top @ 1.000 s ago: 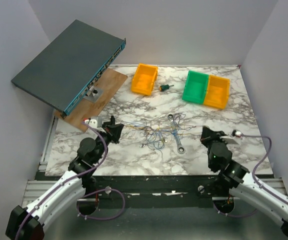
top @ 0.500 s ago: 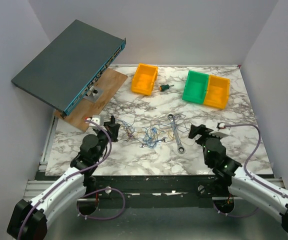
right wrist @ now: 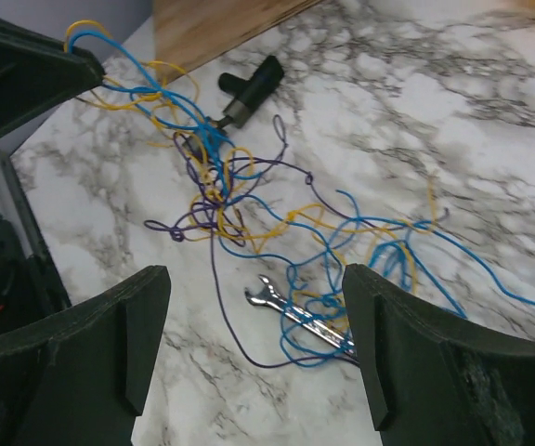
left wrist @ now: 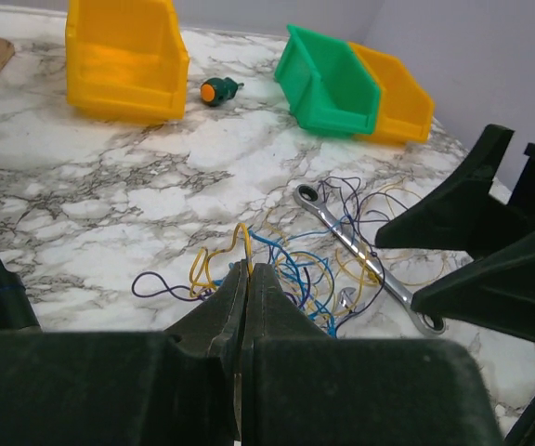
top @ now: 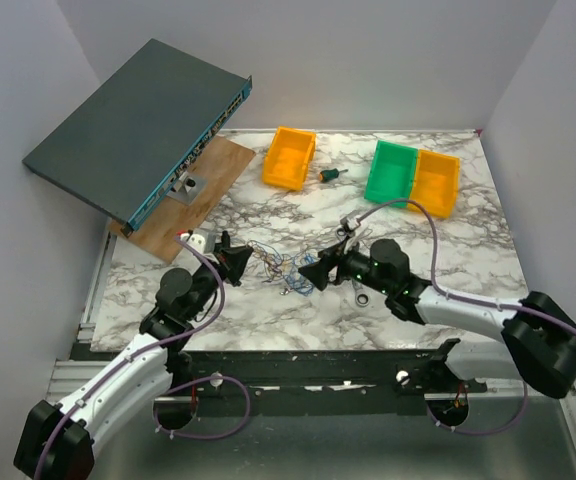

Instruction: Untangle the cables

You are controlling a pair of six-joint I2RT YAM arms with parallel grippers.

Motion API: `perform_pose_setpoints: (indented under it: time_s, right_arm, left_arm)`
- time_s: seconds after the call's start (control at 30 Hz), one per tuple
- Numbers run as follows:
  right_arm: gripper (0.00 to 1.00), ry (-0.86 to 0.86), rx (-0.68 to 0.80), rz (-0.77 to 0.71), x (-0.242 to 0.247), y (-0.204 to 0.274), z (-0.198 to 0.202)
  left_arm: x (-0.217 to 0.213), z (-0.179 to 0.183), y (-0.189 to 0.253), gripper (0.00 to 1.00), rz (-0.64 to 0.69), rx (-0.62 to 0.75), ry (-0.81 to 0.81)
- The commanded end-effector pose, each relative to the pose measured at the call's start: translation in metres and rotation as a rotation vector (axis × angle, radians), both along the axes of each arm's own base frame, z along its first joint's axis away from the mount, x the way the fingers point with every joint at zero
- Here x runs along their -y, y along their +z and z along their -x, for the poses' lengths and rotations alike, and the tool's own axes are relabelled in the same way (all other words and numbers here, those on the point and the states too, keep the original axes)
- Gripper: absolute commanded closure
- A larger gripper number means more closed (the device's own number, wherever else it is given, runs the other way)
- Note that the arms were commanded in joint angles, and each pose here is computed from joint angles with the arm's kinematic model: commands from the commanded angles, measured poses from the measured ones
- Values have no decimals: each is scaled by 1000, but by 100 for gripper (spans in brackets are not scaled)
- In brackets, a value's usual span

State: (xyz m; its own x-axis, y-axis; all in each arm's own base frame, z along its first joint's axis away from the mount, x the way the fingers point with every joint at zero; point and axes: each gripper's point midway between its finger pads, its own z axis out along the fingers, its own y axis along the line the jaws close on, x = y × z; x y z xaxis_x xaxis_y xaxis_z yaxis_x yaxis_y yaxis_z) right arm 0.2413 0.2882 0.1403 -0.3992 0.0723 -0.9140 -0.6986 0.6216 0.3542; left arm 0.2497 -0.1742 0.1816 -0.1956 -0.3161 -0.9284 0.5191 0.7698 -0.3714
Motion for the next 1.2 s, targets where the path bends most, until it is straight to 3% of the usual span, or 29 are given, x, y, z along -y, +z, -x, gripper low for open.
perform_pose_setpoints:
  time_s: [0.0, 0.33, 0.47, 0.53, 0.6, 0.63, 0.8, 0.93, 1.1, 1.17]
  right_arm:
    - [17, 230, 10, -39, -45, 10, 21]
    - [22, 285, -41, -71, -107, 2, 5]
    - [44, 204, -41, -97, -110, 7, -13]
    - [63, 120, -30, -89, -102, 11, -24]
    - [92, 42, -20, -80, -92, 19, -34]
    - [99, 10, -19, -69, -87, 22, -37]
    - [99, -164, 7, -52, -50, 51, -46]
    - [99, -295, 12, -27, -18, 75, -50]
    - [99, -412, 2, 35, 21, 100, -44]
    - [99, -518, -16, 68, 46, 103, -44]
  left_arm:
    - [3, 7, 15, 100, 14, 70, -40]
    - [6, 15, 23, 100, 41, 108, -74]
    - [2, 14, 21, 100, 41, 101, -52]
    - [1, 13, 20, 100, 42, 102, -44]
    - [-1, 13, 20, 100, 42, 102, -32]
    - [-3, 11, 18, 100, 40, 93, -16]
    - [-27, -11, -5, 100, -7, -42, 168]
    - [-26, -14, -10, 100, -27, -75, 172]
    - [-38, -20, -19, 80, -57, -115, 247]
    - [-44, -22, -23, 64, -71, -134, 281]
